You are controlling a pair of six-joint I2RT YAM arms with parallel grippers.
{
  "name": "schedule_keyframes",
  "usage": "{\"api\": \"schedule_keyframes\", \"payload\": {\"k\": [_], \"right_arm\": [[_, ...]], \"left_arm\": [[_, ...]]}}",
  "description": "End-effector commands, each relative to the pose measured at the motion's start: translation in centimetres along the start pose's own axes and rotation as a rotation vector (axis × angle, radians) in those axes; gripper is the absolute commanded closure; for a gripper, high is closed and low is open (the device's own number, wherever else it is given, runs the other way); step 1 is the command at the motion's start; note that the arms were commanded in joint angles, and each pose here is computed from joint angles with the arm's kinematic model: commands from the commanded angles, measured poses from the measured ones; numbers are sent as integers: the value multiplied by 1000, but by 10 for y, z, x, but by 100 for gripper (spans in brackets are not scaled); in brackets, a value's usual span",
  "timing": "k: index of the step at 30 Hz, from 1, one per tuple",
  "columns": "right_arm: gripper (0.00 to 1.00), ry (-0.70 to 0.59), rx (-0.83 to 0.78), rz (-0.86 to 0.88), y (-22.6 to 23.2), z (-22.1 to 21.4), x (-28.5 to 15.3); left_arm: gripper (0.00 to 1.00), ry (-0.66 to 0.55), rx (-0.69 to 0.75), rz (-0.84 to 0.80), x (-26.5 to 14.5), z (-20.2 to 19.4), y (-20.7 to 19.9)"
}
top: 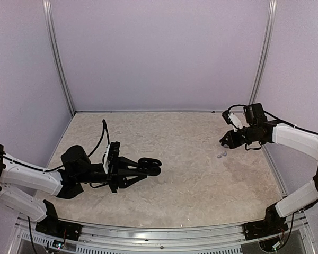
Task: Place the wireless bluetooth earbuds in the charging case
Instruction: Insert the left earbud into the left side groove of the charging case.
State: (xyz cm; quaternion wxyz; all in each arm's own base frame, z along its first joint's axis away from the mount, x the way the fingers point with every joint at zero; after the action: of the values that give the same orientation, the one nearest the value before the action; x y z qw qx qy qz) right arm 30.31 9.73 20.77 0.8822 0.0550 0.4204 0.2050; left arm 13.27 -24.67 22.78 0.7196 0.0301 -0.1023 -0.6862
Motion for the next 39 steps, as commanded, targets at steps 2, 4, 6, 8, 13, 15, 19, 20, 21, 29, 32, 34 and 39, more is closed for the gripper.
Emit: {"api": "schedule_keyframes", "payload": {"k": [2, 4, 6, 8, 13, 15, 19, 20, 21, 29, 32, 34, 39], "right_arm": [[100, -133, -241, 286, 63, 22, -48], [100, -193, -325, 359, 84, 27, -69], [100, -247, -408, 421, 105, 28, -89], [100, -286, -478, 487, 123, 27, -108], [100, -323, -595, 649, 164, 25, -147], [100, -301, -639, 721, 182, 22, -157], [100, -278, -759, 835, 221, 6, -167], [100, -269, -789, 853, 230, 2, -168], [100, -251, -818, 865, 239, -2, -167], [100, -55, -975, 821, 302, -30, -137], [100, -48, -995, 823, 313, -34, -136], [100, -57, -989, 833, 317, -32, -137], [100, -44, -989, 861, 327, -36, -130]], "left_arm": [[91, -7, 36, -6, 1, 8, 1], [91, -4, 40, -15, 1, 9, 1], [91, 4, 44, -19, 1, 9, 0], [91, 9, 52, -20, 1, 9, 0], [91, 17, 58, -30, 1, 8, -1], [90, 19, 60, -38, 1, 8, -2], [89, 8, 65, -66, 3, 8, -4], [89, 5, 65, -74, 4, 9, -5], [89, 9, 63, -83, 5, 8, -5], [89, 28, 52, -105, 11, 6, -9], [89, 27, 52, -110, 12, 7, -11], [89, 28, 54, -110, 13, 7, -12], [89, 32, 52, -101, 15, 7, -13]]}}
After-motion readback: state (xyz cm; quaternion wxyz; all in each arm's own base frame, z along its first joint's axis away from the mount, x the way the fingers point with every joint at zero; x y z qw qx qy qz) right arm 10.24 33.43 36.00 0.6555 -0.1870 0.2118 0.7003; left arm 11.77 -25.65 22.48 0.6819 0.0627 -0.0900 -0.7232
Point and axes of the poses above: each gripper's point midway between its finger pads, its own x axis out along the fingers, its own y axis along the line the jaws close on, z = x × y, the point moved 10 cm from there along -x, back along the fingers, and after that the axes turned 12 degrees about x, right-handed, at the moved point
